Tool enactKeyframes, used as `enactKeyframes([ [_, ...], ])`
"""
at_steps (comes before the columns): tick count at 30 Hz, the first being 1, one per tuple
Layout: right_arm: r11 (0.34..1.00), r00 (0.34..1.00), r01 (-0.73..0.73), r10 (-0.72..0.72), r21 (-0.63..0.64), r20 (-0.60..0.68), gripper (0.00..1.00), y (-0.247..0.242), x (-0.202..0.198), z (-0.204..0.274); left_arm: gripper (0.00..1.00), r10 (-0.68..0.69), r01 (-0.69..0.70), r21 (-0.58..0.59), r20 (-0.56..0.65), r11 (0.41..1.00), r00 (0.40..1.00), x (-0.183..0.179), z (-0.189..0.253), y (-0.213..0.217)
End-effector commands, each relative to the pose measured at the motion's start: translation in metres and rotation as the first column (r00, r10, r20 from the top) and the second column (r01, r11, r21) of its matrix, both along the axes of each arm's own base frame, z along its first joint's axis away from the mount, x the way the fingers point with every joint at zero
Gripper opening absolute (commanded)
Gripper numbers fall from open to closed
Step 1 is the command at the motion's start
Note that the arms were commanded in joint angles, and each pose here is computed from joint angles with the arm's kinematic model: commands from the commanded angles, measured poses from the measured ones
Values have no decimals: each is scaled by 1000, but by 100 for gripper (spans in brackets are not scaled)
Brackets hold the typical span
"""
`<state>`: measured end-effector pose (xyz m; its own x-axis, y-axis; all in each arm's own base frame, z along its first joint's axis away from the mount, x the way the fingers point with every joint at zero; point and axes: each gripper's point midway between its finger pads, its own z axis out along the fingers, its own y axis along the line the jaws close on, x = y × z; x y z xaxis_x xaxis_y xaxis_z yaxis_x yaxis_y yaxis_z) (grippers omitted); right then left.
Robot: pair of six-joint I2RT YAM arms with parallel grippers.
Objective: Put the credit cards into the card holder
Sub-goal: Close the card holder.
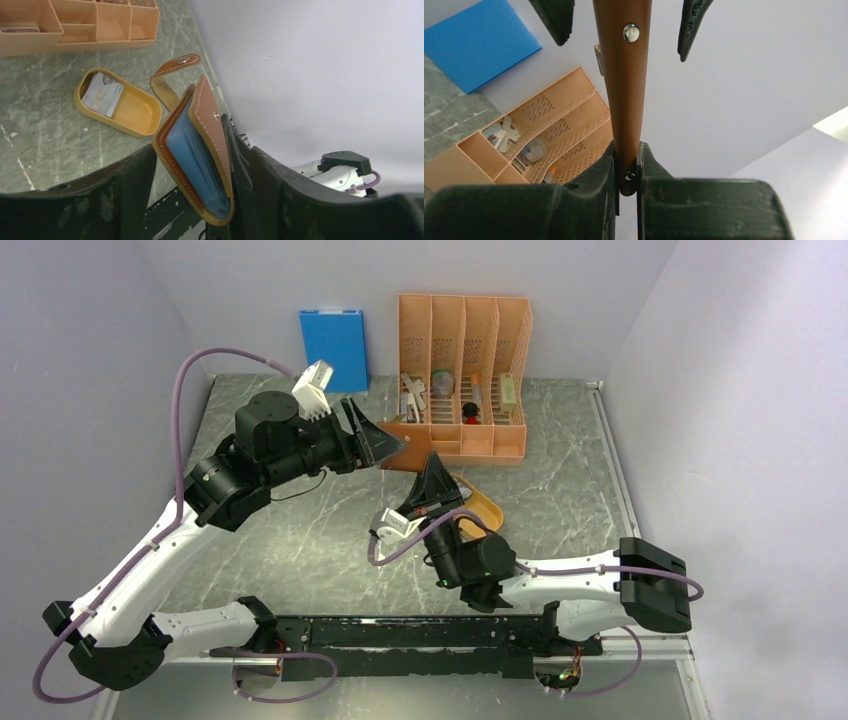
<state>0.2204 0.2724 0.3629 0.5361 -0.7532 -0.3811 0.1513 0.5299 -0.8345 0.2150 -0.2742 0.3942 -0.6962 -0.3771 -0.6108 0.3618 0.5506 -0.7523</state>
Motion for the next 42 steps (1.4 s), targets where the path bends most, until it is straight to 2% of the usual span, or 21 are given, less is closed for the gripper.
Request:
enactKeyframes([
  [1, 995, 1000, 4, -7, 104, 29, 0, -6, -5, 22, 65, -8, 8, -8, 27, 1000, 1000, -4, 5, 1],
  [6, 995, 1000, 0, -3, 102, 27, 0, 0, -10, 23, 32, -16, 16, -11, 23, 1000, 1000, -1, -1, -4],
  [8, 992, 1000, -2, -1, 123, 26, 0, 0, -14, 26, 10, -7, 7, -1, 21, 1000, 1000, 1, -5, -4],
  [9, 990, 1000, -5, 3, 141, 16, 0, 1, -16, 26, 5, 0, 0, 6, 24, 1000, 1000, 3, -6, -3],
  [10, 988, 1000, 1, 1, 154, -10, 0, 2, -16, 26, 5, 10, -10, 12, 32, 1000, 999, 4, -8, -1],
  [11, 987, 999, 9, -2, 159, -50, 13, 4, -15, 22, 5, 17, -17, 15, 39, 1000, 999, 4, -8, 1],
  [12, 987, 995, 12, 4, 161, -102, 38, 6, -15, 18, 5, 30, -31, 19, 50, 999, 998, 5, -8, 4],
  [13, 989, 986, 3, 21, 146, -167, 57, 12, -14, 11, 5, 46, -47, 25, 69, 999, 997, 6, -6, 8],
  [14, 992, 962, -39, 69, 118, -264, 86, 23, -16, -2, 5, 57, -61, 39, 95, 997, 994, 7, -4, 13],
  [15, 982, 912, -151, 181, 109, -367, 98, 42, -24, -12, 5, 69, -76, 53, 122, 996, 990, 8, 0, 19],
  [17, 934, 760, -282, 357, 219, -543, 100, 58, -43, -16, 5, 62, -78, 89, 174, 993, 983, 4, 7, 29],
  [19, 890, 622, -341, 455, 302, -637, 100, 64, -58, -18, 5, 39, -71, 129, 235, 989, 971, -1, 15, 38],
  [21, 827, 456, -383, 556, 411, -695, 100, 69, -74, -14, 5, -7, -40, 141, 317, 989, 948, -11, 25, 43],
  [24, 684, 203, -415, 712, 600, -672, 100, 72, -96, 3, 5, -177, 115, 167, 432, 979, 884, -41, 35, 39],
  [27, 521, 25, -428, 823, 738, -567, 100, 58, -102, 35, 5, -319, 239, 218, 513, 946, 797, -70, 39, 39],
  [29, 446, -49, -414, 859, 793, -509, 100, 48, -105, 52, 5, -376, 290, 240, 551, 926, 745, -85, 43, 42],
  [34, 348, -162, -402, 883, 847, -440, 100, 33, -112, 67, 5, -497, 413, 290, 630, 863, 597, -117, 53, 42],
  [39, 252, -299, -375, 878, 892, -373, 100, 27, -125, 74, 5, -551, 486, 308, 662, 818, 508, -136, 62, 40],
  [42, 205, -377, -349, 863, 914, -338, 97, 29, -132, 75, 5, -560, 501, 311, 671, 807, 486, -138, 64, 38],
])
